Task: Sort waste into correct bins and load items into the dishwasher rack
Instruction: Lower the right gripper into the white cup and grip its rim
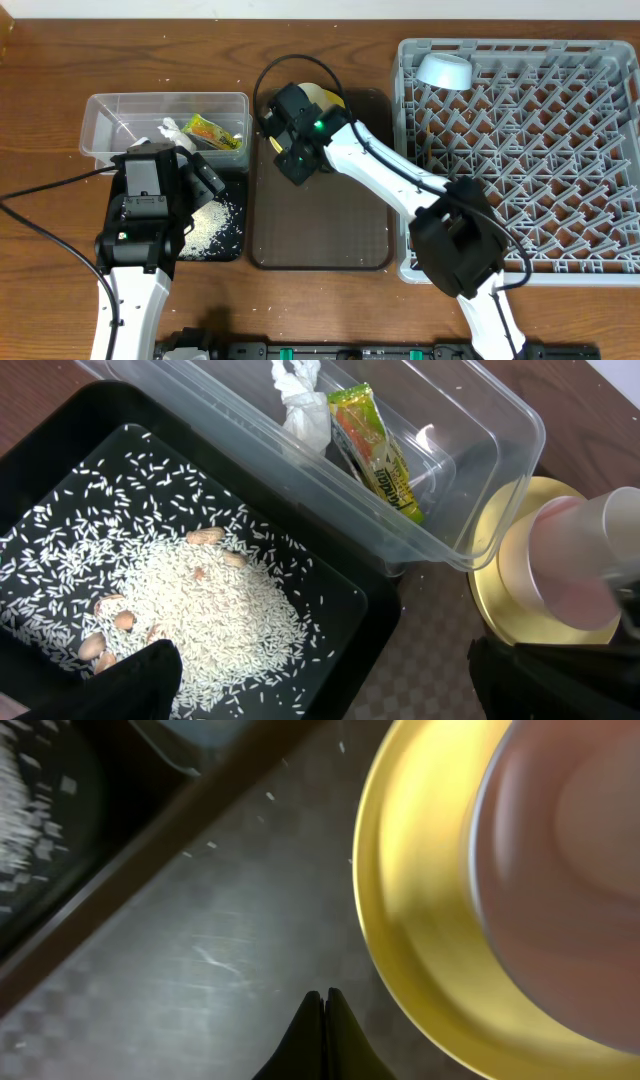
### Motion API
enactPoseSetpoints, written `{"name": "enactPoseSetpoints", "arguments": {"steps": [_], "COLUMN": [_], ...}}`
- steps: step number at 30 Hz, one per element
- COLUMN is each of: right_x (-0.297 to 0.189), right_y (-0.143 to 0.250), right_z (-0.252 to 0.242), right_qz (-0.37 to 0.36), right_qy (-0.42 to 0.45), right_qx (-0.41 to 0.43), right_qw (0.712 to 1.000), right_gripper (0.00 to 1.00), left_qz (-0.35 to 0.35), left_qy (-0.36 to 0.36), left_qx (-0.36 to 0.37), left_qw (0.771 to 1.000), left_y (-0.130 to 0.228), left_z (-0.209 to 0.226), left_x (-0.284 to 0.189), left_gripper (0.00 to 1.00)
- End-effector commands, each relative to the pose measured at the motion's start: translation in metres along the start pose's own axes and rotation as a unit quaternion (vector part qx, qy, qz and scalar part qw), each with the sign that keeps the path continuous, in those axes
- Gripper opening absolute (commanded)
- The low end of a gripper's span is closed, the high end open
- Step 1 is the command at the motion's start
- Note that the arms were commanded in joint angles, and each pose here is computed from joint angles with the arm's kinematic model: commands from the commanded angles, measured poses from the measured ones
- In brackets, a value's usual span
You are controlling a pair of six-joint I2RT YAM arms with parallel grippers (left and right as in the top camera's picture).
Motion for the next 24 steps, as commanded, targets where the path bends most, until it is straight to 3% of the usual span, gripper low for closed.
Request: {"name": "enactPoseSetpoints", "arguments": {"steps": [1, 24], "right_x": [0.016, 0.023], "right_y": [0.005, -0.005], "right_z": [-0.007, -0.024], "right_qz": [0.016, -0.015], "right_qy": [0.027, 0.062], "right_qx": [0.015, 0.024], "right_qw": [0.999, 0.998], "right_gripper": [0.01, 0.01], "left_qz": [-0.009, -0.009], "left_qy": [-0.002, -0.002], "left_qx": [0.0, 0.0], "left_qw": [1.0, 1.0], "left_y": [-0.005, -0.005], "left_z": [0.0, 0.0], "left_x": [-0.003, -0.003], "left_gripper": [0.95, 0.95]}}
Point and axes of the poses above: each gripper's point midway between its finger pads, its own x axis out along the fingers, its own z axis along the line the jaws close on, y = z × x, the point moved 7 cm from there along -x, back along the fingers
